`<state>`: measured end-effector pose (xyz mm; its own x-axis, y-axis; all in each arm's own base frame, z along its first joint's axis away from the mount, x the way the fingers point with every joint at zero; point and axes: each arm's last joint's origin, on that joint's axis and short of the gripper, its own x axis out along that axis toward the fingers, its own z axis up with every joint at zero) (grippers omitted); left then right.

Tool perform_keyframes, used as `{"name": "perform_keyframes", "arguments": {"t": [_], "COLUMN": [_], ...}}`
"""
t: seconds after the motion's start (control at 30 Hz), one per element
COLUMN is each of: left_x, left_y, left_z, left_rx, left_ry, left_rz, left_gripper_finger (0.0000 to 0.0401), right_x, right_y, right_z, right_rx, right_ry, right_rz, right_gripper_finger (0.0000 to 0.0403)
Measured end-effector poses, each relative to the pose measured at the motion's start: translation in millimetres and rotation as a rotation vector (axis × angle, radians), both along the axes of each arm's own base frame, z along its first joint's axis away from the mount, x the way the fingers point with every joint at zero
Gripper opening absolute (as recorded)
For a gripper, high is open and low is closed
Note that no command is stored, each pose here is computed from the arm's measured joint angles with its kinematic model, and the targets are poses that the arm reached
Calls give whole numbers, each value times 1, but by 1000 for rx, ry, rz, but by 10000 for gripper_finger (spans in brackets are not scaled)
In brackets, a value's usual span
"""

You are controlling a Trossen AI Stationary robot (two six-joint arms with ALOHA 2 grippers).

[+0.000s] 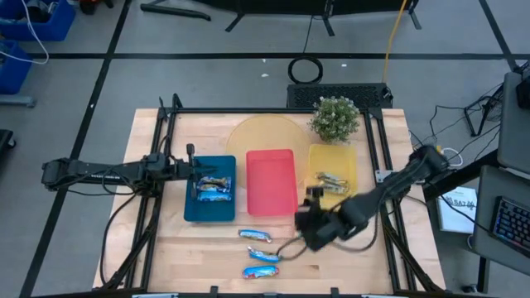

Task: Pick and place Granola Bars by type
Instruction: Put the yellow granola bar into the yellow bin

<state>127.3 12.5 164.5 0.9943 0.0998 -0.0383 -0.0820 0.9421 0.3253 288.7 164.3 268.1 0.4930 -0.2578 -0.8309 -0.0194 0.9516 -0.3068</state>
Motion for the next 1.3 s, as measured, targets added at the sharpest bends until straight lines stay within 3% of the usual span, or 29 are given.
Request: {"name": "perform_keyframes", "arguments": {"t": [0.17, 0.47, 0.83, 1.03, 1.17, 1.3], "left_x": [0, 0, 0, 0, 0, 0], "left_y": [0, 0, 0, 0, 0, 0], "left_z": [0, 0, 0, 0, 0, 0], "left_rx": [-20, -25, 5, 6, 6, 6], "left_ry": [-1, -3, -1, -1, -1, -1], "left_rz": [0, 0, -1, -1, -1, -1], "left_gripper_finger": [44, 44, 44, 44, 44, 44], "right_x": [2, -4, 4, -1, -5, -6], "right_y": [28, 56, 48, 41, 39, 38], "right_z": [-41, -84, -112, -131, -139, -140], "right_rx": [75, 68, 58, 107, 112, 116], "right_ry": [130, 266, 314, 334, 352, 359], "right_rz": [-67, -71, -124, -101, -101, -100], "right_gripper_finger": [246, 225, 215, 213, 193, 142]}}
